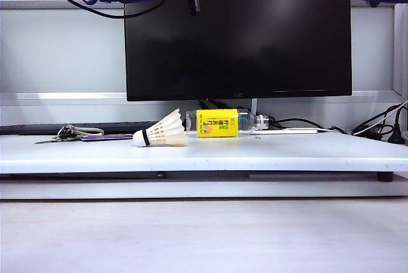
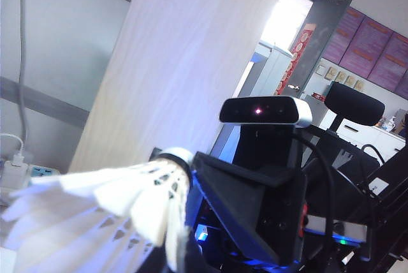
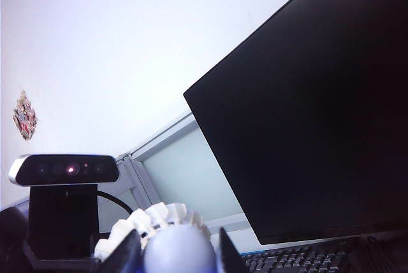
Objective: Stack the badminton balls on the table vertically.
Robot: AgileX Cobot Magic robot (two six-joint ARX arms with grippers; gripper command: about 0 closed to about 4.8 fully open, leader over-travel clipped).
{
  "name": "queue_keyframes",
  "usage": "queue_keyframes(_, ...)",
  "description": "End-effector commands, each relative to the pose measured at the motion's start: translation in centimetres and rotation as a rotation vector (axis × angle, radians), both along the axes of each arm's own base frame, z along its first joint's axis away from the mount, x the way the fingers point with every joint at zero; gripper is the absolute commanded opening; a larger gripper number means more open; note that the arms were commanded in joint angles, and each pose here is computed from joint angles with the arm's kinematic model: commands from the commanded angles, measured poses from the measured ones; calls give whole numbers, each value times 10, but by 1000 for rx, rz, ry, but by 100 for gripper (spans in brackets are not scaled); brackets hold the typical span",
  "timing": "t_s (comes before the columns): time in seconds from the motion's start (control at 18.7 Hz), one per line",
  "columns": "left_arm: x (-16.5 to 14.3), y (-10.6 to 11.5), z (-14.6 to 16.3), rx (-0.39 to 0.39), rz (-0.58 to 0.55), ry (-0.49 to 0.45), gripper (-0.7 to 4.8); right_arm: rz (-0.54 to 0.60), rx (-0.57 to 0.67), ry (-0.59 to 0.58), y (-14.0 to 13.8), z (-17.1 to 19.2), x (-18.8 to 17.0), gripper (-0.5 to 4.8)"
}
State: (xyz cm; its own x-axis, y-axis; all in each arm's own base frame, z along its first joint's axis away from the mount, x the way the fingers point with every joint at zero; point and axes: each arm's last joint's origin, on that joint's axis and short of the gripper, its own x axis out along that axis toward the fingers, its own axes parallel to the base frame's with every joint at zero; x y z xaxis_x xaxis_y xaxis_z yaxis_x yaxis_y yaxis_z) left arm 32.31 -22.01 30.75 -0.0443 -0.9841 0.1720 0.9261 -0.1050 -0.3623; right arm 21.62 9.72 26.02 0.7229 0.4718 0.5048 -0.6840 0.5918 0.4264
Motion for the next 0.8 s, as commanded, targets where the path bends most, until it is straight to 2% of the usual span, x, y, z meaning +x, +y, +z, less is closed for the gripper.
queue_keyframes(0.05,-1,0,4,-8,-8,-19,26,-3,7,-19,0,3,0,155)
queue_keyframes(0.32,-1,0,4,-9,-8,-20,26,-3,7,-19,0,3,0,142)
queue_keyframes(0.43,-1,0,4,-9,-8,-20,26,-3,6,-19,0,3,0,115)
queue_keyframes(0.7,-2,0,4,-9,-9,-19,30,-3,5,-16,0,3,0,115)
queue_keyframes(0.8,-2,0,4,-6,-15,-21,133,-3,5,-16,0,3,0,112)
